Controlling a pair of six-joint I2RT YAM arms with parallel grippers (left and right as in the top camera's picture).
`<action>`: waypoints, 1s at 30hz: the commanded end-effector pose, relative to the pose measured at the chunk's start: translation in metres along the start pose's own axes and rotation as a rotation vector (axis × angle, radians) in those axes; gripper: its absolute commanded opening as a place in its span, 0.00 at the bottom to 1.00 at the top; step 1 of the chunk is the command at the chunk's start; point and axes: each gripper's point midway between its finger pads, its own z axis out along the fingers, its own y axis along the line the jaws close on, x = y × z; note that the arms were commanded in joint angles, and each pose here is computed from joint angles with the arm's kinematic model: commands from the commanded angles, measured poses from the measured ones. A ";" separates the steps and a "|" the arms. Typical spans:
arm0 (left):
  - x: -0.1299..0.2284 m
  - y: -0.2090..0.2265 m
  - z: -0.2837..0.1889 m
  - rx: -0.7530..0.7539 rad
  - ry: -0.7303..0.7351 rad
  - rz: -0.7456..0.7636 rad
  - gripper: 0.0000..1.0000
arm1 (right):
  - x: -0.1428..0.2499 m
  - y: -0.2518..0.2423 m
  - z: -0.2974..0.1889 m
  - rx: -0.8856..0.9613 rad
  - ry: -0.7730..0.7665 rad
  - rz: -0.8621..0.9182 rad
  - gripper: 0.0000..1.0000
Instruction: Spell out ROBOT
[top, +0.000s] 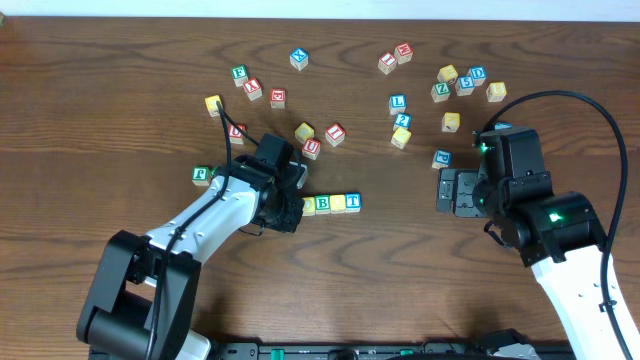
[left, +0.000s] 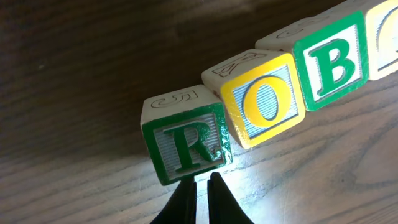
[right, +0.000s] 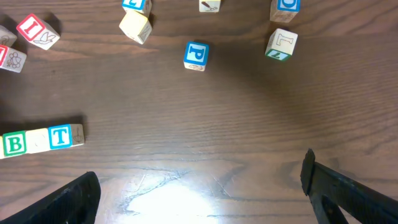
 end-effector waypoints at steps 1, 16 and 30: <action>0.002 -0.005 0.000 0.021 0.008 0.020 0.08 | -0.005 -0.001 -0.006 -0.003 -0.023 0.010 0.99; -0.001 -0.005 0.000 0.022 -0.005 0.023 0.08 | -0.005 0.000 -0.006 -0.010 -0.021 0.011 0.99; 0.001 -0.012 -0.001 0.063 0.002 0.028 0.08 | -0.005 0.001 -0.006 -0.015 -0.021 0.011 0.99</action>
